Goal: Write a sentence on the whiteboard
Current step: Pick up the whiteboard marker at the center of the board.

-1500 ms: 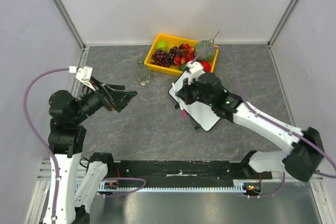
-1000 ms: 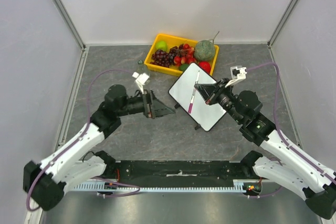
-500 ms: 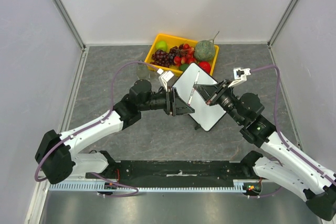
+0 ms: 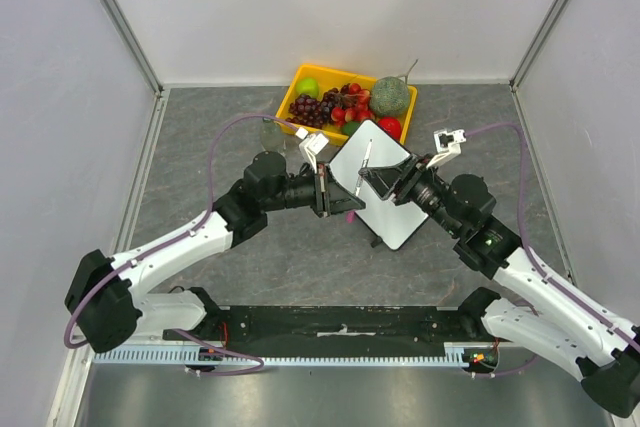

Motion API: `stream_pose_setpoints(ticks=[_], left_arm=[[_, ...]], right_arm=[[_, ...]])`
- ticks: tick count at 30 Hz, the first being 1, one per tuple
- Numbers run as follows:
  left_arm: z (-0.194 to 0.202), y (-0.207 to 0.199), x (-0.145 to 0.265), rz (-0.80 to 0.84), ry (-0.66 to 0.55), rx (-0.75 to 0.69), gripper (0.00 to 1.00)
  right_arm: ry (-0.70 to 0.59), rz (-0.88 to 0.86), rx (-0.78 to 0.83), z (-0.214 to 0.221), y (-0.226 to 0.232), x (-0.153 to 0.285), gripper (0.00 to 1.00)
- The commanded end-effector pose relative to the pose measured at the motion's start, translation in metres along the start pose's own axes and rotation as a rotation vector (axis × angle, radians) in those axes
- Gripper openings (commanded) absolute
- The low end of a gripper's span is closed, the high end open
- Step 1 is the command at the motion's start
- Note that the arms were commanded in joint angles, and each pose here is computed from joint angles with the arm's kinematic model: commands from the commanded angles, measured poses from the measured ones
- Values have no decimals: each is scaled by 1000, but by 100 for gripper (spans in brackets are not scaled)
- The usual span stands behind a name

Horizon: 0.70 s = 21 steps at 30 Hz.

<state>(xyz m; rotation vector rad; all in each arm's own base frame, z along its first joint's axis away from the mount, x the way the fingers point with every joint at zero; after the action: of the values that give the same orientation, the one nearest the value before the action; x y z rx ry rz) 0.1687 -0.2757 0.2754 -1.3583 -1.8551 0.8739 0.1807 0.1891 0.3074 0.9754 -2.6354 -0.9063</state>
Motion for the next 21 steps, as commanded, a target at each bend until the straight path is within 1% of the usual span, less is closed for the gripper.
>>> stream_pose_setpoints(ticks=[1,2,4,7,10,12,14,16,19,21], left_arm=[[-16,-25,16,9,-50,-95,2],[-14,-23,21,-30,-35,-87,2],[-13,-19,31,-114,-13,-70,2],[-10,-19,49,-189,19,-82,2],[-5,-17,66,-266,87,-85,2],[0,-20,76,-294,150,-99,2],[7,-21,85,-324,222,-93,2],[13,-21,93,-340,285,-99,2],[20,-23,103,-359,365,-98,2],[25,-25,107,-359,427,-76,2]], right_arm=[[41,29,161,-17,6,4,74],[66,67,201,-18,3,5,84],[114,103,289,-21,0,8,97],[147,92,396,-29,3,11,98],[199,-37,546,-34,14,12,98],[245,-151,646,-37,23,12,98],[292,-259,713,-38,32,11,98],[294,-330,755,-42,39,11,98],[294,-482,808,-46,53,11,98],[328,-582,809,-45,61,7,98]])
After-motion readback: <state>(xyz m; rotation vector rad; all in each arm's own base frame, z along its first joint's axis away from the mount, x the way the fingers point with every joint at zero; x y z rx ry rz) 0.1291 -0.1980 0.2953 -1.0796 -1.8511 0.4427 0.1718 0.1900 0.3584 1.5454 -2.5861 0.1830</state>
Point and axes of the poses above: each gripper's point midway between its finger pads, its own x axis back along the fingers, its own y axis along the line the jaws close on, z = x × y, the point moved 8 cm from there along x, back along the fingers, and after that the axes turned 9 degrees about x, right-handed, at the moved point
